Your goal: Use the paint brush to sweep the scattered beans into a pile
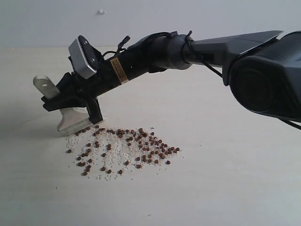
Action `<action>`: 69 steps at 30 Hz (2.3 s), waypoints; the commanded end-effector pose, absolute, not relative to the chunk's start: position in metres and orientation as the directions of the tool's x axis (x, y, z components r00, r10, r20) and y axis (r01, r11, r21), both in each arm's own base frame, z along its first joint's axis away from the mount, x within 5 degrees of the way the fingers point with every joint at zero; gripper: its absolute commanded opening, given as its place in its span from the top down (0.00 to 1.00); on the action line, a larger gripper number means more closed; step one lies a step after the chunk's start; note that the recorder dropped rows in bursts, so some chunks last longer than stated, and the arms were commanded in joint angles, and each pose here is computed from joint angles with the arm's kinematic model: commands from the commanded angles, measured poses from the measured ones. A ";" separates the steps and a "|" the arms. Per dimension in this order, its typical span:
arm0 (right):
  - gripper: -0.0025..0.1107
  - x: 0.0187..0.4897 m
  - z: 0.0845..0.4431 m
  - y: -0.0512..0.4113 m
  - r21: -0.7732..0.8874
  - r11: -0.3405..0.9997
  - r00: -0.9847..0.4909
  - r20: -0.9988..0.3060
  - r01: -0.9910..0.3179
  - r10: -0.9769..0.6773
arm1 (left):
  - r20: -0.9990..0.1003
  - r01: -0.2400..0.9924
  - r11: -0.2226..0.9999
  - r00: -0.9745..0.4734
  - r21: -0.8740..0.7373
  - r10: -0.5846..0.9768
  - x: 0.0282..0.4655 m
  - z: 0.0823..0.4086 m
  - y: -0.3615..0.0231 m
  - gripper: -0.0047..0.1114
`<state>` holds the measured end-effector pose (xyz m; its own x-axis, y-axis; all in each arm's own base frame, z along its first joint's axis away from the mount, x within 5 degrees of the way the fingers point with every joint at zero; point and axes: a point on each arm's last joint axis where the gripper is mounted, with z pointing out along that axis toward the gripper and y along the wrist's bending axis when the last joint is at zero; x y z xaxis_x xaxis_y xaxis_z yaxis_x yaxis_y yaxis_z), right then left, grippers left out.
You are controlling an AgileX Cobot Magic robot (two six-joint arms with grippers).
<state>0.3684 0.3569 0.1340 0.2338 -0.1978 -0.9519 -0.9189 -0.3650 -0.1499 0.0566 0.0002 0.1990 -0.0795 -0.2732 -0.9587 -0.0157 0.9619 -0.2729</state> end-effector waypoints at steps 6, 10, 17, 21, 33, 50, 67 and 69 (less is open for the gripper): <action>0.98 0.366 0.152 0.354 0.094 -0.314 0.008 -0.951 -0.945 -0.310 | -0.958 -0.008 0.961 -0.076 -0.276 -0.275 0.056 0.198 0.000 0.96; 0.98 0.368 0.157 0.352 0.076 -0.312 0.023 -0.953 -0.947 -0.302 | -0.958 -0.008 0.961 -0.076 -0.276 -0.275 0.056 0.198 0.000 0.96; 0.98 0.369 0.192 0.353 -0.138 -0.346 0.220 -0.953 -0.928 -0.210 | -0.958 -0.008 0.961 -0.076 -0.276 -0.275 0.056 0.198 0.000 0.96; 0.98 0.368 0.226 0.354 -0.210 -0.310 0.274 -0.944 -0.927 -0.182 | -0.958 -0.008 0.961 -0.076 -0.276 -0.275 0.056 0.198 0.000 0.96; 0.98 0.359 0.238 0.404 0.417 0.452 -0.510 -0.854 -0.789 -0.104 | -0.958 -0.008 0.961 -0.076 -0.276 -0.275 0.056 0.198 0.000 0.96; 0.98 0.232 0.171 0.440 0.125 0.956 -0.361 -0.932 -0.265 0.022 | -0.959 -0.007 0.961 -0.076 -0.275 -0.275 0.056 0.198 0.000 0.96; 0.98 0.234 0.150 0.426 -0.001 0.993 -0.388 -0.920 -0.122 -0.048 | -0.959 -0.007 0.961 -0.076 -0.275 -0.275 0.056 0.198 0.000 0.96; 0.98 0.235 0.150 0.423 -0.023 0.995 -0.379 -0.923 -0.097 -0.059 | -0.959 -0.007 0.961 -0.076 -0.275 -0.275 0.056 0.198 0.000 0.96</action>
<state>0.2339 0.4291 0.1545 -0.3785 -0.0228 -0.9253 -0.1441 0.9890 0.0346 0.0566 0.0002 0.1990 -0.0795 -0.2732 -0.9587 -0.0157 0.9619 -0.2729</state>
